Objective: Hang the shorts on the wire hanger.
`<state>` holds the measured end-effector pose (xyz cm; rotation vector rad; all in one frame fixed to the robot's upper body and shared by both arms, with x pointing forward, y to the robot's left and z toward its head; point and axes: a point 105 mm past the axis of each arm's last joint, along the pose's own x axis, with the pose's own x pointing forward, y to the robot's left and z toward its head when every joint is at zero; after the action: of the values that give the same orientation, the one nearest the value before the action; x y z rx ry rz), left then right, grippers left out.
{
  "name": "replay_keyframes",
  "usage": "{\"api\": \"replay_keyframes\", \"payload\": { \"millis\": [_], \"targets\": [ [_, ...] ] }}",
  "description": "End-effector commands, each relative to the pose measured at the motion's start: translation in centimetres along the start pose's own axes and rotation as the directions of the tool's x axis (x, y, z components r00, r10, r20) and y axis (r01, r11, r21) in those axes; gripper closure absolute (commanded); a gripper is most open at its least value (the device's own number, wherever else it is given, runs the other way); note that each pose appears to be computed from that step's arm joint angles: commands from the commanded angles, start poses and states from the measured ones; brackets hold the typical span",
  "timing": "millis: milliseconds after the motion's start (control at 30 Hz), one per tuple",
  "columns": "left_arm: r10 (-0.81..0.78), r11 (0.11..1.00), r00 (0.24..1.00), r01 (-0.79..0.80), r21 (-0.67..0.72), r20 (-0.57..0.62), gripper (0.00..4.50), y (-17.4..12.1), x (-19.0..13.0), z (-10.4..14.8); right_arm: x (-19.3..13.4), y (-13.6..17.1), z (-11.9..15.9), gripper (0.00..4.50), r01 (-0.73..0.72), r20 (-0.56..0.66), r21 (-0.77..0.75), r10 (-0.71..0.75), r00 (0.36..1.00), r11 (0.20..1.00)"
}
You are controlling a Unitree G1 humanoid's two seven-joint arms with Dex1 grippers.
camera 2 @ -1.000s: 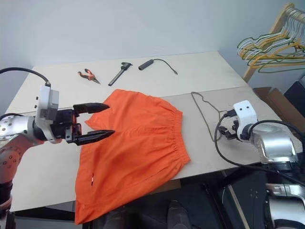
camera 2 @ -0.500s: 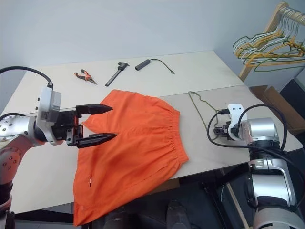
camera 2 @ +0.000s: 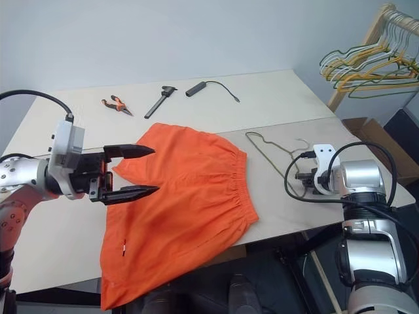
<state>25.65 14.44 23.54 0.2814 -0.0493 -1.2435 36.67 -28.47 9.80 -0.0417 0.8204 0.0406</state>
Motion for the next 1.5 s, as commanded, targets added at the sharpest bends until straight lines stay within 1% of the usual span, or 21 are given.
{"api": "replay_keyframes", "payload": {
  "millis": [33, 67, 133, 200, 300, 333, 367, 400, 500, 567, 667, 767, 867, 967, 1100, 1200, 1267, 1367, 1500],
  "targets": [
    [0.043, 0.999, 0.999, -0.044, 0.023, 0.020, 0.00, 1.2, 0.4, 0.8, -3.0, 0.6, 4.7, 4.47, 0.030, 0.279, -0.079, -0.006, 0.960, 0.996],
    [0.055, 0.998, 0.998, -0.055, 0.016, 0.022, 0.00, 1.6, 0.5, 0.9, -3.6, 0.7, 5.4, 4.47, 0.054, 0.333, -0.112, -0.014, 0.943, 0.992],
    [0.073, 0.997, 0.997, -0.073, 0.009, 0.027, 0.00, 2.4, 0.8, 1.0, -5.1, 1.3, 6.8, 4.47, 0.104, 0.463, -0.196, -0.001, 0.887, 0.975],
    [0.093, 0.996, 0.995, -0.093, 0.006, 0.036, 0.00, 3.3, 1.1, 1.2, -6.4, 2.1, 7.8, 4.47, 0.131, 0.551, -0.240, 0.024, 0.834, 0.962],
    [0.143, 0.990, 0.988, -0.143, -0.004, 0.056, 0.00, 5.2, 1.7, 1.7, -8.8, 3.5, 9.2, 4.47, 0.274, 0.694, -0.396, 0.090, 0.714, 0.876],
    [0.154, 0.988, 0.986, -0.155, 0.002, 0.058, 0.00, 5.8, 1.8, 2.0, -9.6, 4.1, 9.5, 4.47, 0.330, 0.730, -0.450, 0.129, 0.671, 0.830],
    [0.165, 0.986, 0.985, -0.165, 0.008, 0.061, 0.00, 6.5, 1.8, 2.3, -10.4, 4.8, 9.8, 4.47, 0.398, 0.760, -0.507, 0.179, 0.625, 0.764],
    [0.163, 0.986, 0.985, -0.164, 0.012, 0.061, 0.00, 7.3, 1.6, 2.8, -11.4, 5.9, 9.9, 4.47, 0.465, 0.773, -0.574, 0.258, 0.579, 0.674],
    [0.140, 0.990, 0.989, -0.141, 0.025, 0.041, 0.00, 8.8, 1.5, 3.5, -12.8, 8.3, 9.3, 4.47, 0.570, 0.743, -0.669, 0.439, 0.505, 0.477],
    [0.112, 0.993, 0.994, -0.112, 0.031, 0.021, 0.00, 9.3, 1.6, 3.5, -13.3, 9.2, 9.0, 4.47, 0.603, 0.712, -0.692, 0.514, 0.479, 0.396],
    [0.046, 0.999, 0.998, -0.045, 0.026, -0.031, 0.00, 9.5, 2.2, 2.7, -14.0, 10.3, 9.0, 4.47, 0.630, 0.691, -0.690, 0.584, 0.426, 0.357],
    [-0.043, 0.999, 0.994, 0.042, -0.010, -0.103, 0.00, 9.2, 3.4, 1.2, -14.5, 11.3, 9.3, 4.47, 0.662, 0.671, -0.682, 0.627, 0.396, 0.312],
    [-0.135, 0.991, 0.981, 0.133, -0.025, -0.142, 0.00, 8.3, 4.1, 0.4, -14.7, 11.6, 9.6, 4.47, 0.679, 0.664, -0.677, 0.636, 0.394, 0.285],
    [-0.217, 0.976, 0.958, 0.216, -0.023, -0.190, 0.00, 7.3, 4.4, -0.6, -14.8, 11.8, 9.9, 4.47, 0.685, 0.665, -0.672, 0.636, 0.392, 0.280],
    [-0.215, 0.975, 0.939, 0.222, -0.005, -0.270, 0.00, 7.2, 4.7, -2.2, -15.0, 12.0, 10.0, 4.47, 0.692, 0.665, -0.669, 0.637, 0.391, 0.273],
    [-0.166, 0.983, 0.937, 0.180, 0.017, -0.307, 0.59, 7.6, 4.9, -3.0, -15.2, 12.0, 10.0, 4.50, 0.698, 0.668, -0.663, 0.634, 0.389, 0.270],
    [-0.159, 0.984, 0.934, 0.177, 0.027, -0.321, 1.17, 7.7, 4.9, -3.3, -15.3, 11.9, 10.1, 4.50, 0.700, 0.672, -0.660, 0.632, 0.387, 0.272],
    [-0.137, 0.988, 0.930, 0.154, 0.025, -0.342, 2.18, 7.9, 4.8, -3.7, -15.6, 11.8, 10.3, 4.50, 0.708, 0.682, -0.649, 0.624, 0.381, 0.277],
    [-0.147, 0.987, 0.932, 0.158, 0.006, -0.332, 3.42, 7.8, 4.9, -3.8, -15.8, 12.0, 10.6, 4.50, 0.711, 0.695, -0.639, 0.617, 0.370, 0.293]
  ]
}}
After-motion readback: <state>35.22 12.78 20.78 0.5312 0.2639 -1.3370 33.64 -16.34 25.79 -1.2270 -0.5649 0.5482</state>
